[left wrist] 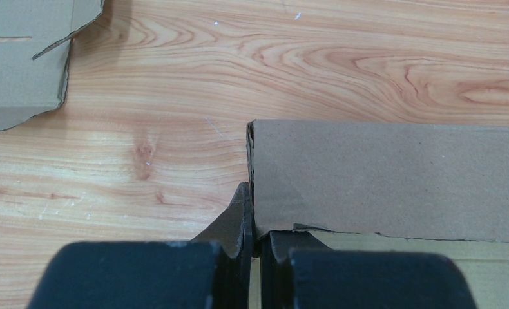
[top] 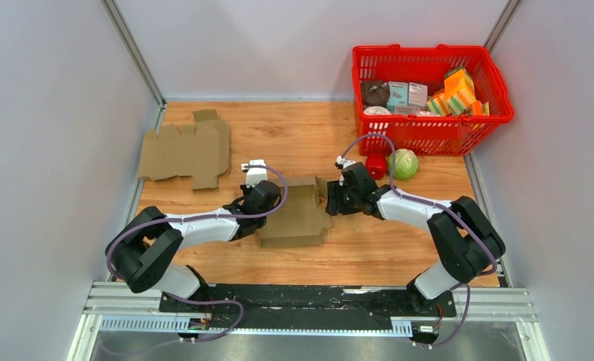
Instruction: Fold the paper box
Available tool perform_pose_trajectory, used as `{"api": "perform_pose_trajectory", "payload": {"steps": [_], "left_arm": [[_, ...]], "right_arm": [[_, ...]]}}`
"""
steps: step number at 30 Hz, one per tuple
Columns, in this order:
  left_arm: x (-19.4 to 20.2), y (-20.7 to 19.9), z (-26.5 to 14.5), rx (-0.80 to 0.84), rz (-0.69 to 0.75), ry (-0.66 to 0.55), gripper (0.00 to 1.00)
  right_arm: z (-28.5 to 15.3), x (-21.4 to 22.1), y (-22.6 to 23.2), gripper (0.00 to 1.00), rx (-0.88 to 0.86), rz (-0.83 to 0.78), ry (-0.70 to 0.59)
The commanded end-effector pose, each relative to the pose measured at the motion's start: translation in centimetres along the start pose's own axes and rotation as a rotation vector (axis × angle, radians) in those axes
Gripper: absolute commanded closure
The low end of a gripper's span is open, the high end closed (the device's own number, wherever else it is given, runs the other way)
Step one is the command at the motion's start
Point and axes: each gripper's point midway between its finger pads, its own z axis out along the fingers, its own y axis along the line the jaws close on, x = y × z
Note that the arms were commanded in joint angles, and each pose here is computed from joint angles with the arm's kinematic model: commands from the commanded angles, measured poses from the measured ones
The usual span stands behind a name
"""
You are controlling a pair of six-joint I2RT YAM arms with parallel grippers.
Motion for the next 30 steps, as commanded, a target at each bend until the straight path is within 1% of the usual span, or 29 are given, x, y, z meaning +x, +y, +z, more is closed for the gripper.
{"api": "perform_pose_trajectory", "payload": {"steps": [1,2,5,6,7,11,12,16,18,19,21,24,28,30], "left_arm": [[1.1,-0.4,-0.1,0.027,0.008,0.034,1.00],[1.1,-0.4,-0.1,0.026,0.011,0.035,1.00],[1.1,-0.5,-0.1,0.028,0.011,0.036,1.00],[1.1,-0.5,0.0,0.028,0.013,0.037,1.00],[1.1,-0.6,0.0,0.030,0.014,0.038,1.00],[1.0,-0.6,0.1,0.029,0.014,0.034,1.00],[1.0,-0.7,0.1,0.031,0.011,0.033,1.00],[1.2,-0.8,0.2,0.033,0.009,0.039,1.00],[1.2,-0.7,0.1,0.032,0.008,0.037,1.00],[1.2,-0.7,0.2,0.030,0.009,0.037,1.00],[1.1,-0.7,0.1,0.031,0.006,0.033,1.00],[1.0,-0.8,0.0,0.035,0.004,0.032,1.00],[1.1,-0.8,0.0,0.039,0.007,0.035,1.00],[1.0,-0.7,0.0,0.037,0.009,0.032,1.00]], "right_arm": [[0.4,-2.5,0.3,0.44,0.023,-0.070,-0.083],[0.5,-2.5,0.6,0.45,0.009,-0.091,-0.086],[1.2,-2.7,1.6,0.53,-0.031,-0.124,-0.079],[1.4,-2.6,2.0,0.60,-0.049,-0.123,-0.073],[1.5,-2.4,2.6,0.65,-0.084,-0.123,-0.060],[1.4,-2.7,2.8,0.80,-0.080,-0.116,-0.065],[1.3,-2.6,2.8,0.88,-0.076,-0.102,-0.058],[1.3,-2.1,3.3,0.94,-0.063,-0.091,-0.023],[1.2,-1.7,3.4,0.92,-0.030,-0.085,0.007],[1.1,-1.2,4.0,0.88,-0.026,-0.078,0.022],[0.2,-1.4,4.6,0.71,-0.007,-0.083,0.008],[-1.0,-1.9,4.9,0.65,0.058,-0.109,-0.040],[-1.7,-3.0,3.8,0.62,0.144,-0.139,-0.063],[-1.9,-3.5,3.8,0.61,0.155,-0.156,-0.066]]}}
